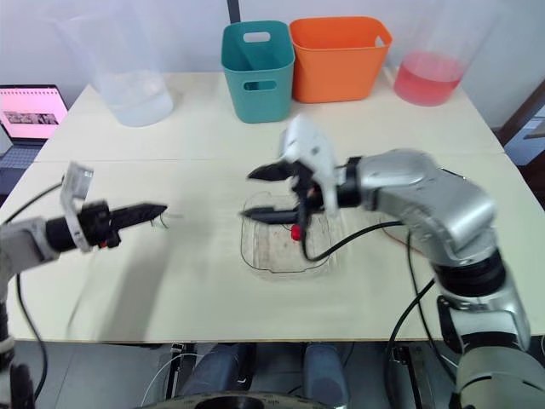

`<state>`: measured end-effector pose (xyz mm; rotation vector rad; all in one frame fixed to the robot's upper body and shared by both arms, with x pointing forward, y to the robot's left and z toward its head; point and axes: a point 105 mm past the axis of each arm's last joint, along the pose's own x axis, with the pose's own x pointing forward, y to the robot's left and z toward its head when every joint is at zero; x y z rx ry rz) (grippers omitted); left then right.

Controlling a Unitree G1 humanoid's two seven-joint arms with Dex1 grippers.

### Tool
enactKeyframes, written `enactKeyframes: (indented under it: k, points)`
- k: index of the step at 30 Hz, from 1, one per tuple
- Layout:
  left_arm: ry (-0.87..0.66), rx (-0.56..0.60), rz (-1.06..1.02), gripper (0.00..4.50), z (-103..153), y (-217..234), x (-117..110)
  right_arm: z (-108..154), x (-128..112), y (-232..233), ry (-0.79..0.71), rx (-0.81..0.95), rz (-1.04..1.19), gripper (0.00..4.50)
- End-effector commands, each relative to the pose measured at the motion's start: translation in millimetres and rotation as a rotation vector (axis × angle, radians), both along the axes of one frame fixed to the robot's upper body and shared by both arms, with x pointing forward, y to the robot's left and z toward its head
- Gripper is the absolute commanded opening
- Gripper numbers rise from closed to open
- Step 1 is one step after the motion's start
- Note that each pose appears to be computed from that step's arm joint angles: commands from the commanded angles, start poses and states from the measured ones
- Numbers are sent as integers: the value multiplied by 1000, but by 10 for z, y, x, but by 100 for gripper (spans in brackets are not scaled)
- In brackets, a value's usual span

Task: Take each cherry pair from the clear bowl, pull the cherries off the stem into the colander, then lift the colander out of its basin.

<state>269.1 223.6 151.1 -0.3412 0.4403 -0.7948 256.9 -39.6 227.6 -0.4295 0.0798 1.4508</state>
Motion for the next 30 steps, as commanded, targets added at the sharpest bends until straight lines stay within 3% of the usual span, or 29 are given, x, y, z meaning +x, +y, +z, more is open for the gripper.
enactKeyframes:
  k: [1, 4, 8, 11, 16, 23, 27, 30]
  points:
    - [-44, 47, 56, 0, 23, 128, -47, -66, -40, 79, -85, -52, 51, 332]
    - [-23, 117, 101, 0, -165, 195, -44, -163, -51, 105, -93, -81, 77, 332]
    - [-47, 136, 126, 0, -227, 176, 16, -152, -7, 89, -93, -71, 60, 332]
    - [-64, 148, 150, 82, -246, 221, 55, -157, 15, 66, -92, -73, 45, 338]
    - [-85, 166, 138, 326, -169, 271, 79, -175, 32, -5, -83, -82, 15, 338]
    - [-235, 252, 62, 326, 421, 380, 139, -59, 145, -291, -58, -65, -102, 338]
    - [-355, 330, -158, 326, 763, 36, 36, 60, 272, -743, -37, -81, -281, 338]
    - [-412, 473, -294, 326, 784, -197, -43, 31, 284, -1070, -32, -170, -390, 338]
